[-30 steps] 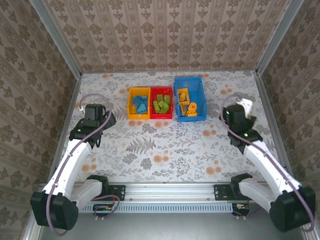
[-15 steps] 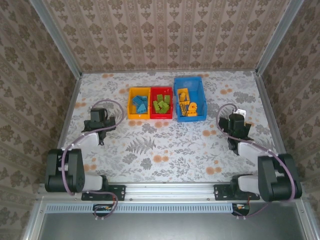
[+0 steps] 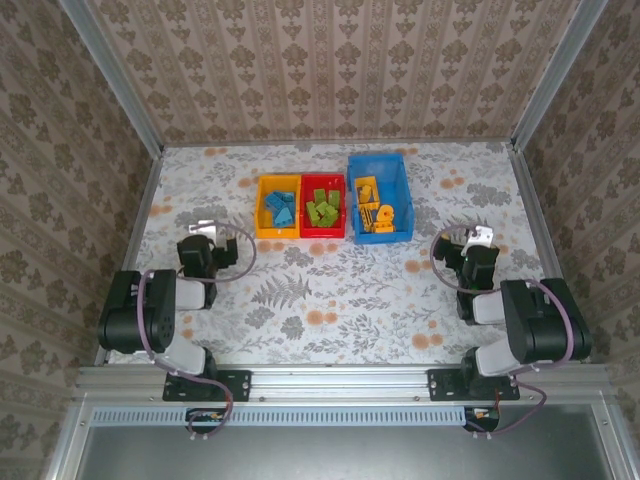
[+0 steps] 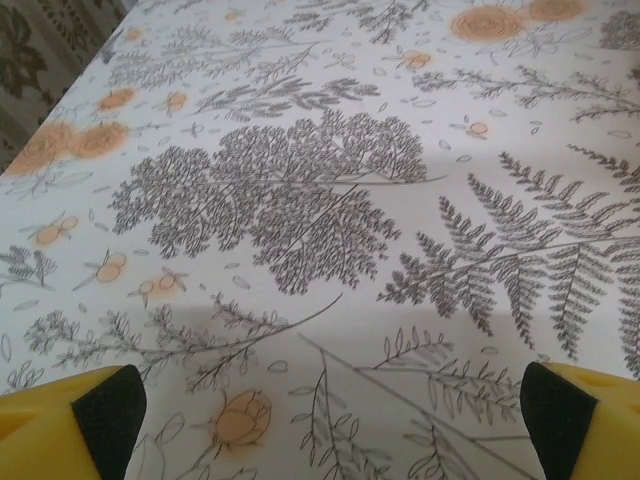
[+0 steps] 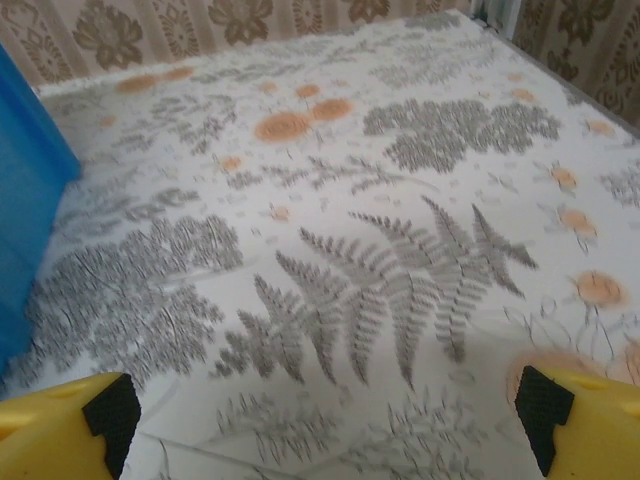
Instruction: Sort the legos into containers by color
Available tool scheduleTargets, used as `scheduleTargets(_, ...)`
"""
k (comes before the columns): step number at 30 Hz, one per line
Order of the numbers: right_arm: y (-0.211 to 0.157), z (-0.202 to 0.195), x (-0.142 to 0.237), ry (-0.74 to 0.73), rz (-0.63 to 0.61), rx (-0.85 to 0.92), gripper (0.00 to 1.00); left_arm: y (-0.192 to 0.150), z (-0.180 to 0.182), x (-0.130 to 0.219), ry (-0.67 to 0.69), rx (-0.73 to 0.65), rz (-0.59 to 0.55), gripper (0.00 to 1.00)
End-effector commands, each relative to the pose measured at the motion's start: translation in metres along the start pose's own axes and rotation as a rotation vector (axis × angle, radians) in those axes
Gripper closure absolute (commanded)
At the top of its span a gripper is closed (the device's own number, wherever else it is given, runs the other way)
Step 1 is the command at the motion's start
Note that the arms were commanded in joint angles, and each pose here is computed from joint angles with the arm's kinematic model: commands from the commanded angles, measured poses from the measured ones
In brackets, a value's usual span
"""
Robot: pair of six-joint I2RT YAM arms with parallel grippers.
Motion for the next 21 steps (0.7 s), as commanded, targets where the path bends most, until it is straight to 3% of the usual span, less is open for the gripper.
scheduleTargets(1, 0.039, 0.003, -0.007, 0.026, -0.189, -0.016, 0.0, 0.038, -0.008, -0.005, -0.05, 0.014, -0.116, 0.0)
scheduleTargets(9, 0.047, 0.023, -0.031, 0.015, -0.027, 0.106, 0.0, 0.037, -0.007, -0.005, -0.046, 0.017, -0.112, 0.0)
scheduleTargets(21, 0.046, 0.026, -0.026, 0.026, -0.047, 0.118, 0.0, 0.038, -0.008, -0.005, -0.046, 0.014, -0.113, 0.0)
Point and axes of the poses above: each hand's point on the last joint's axis, 136 mm out from that joint toward the fingers, its own x axis back along the fingers, its own z axis along the line the jaws close on, y = z × x, the point moved 4 cm from there along x, back along the fingers, and after that the axes turned 15 degrees about x, right-handed, at the moved point
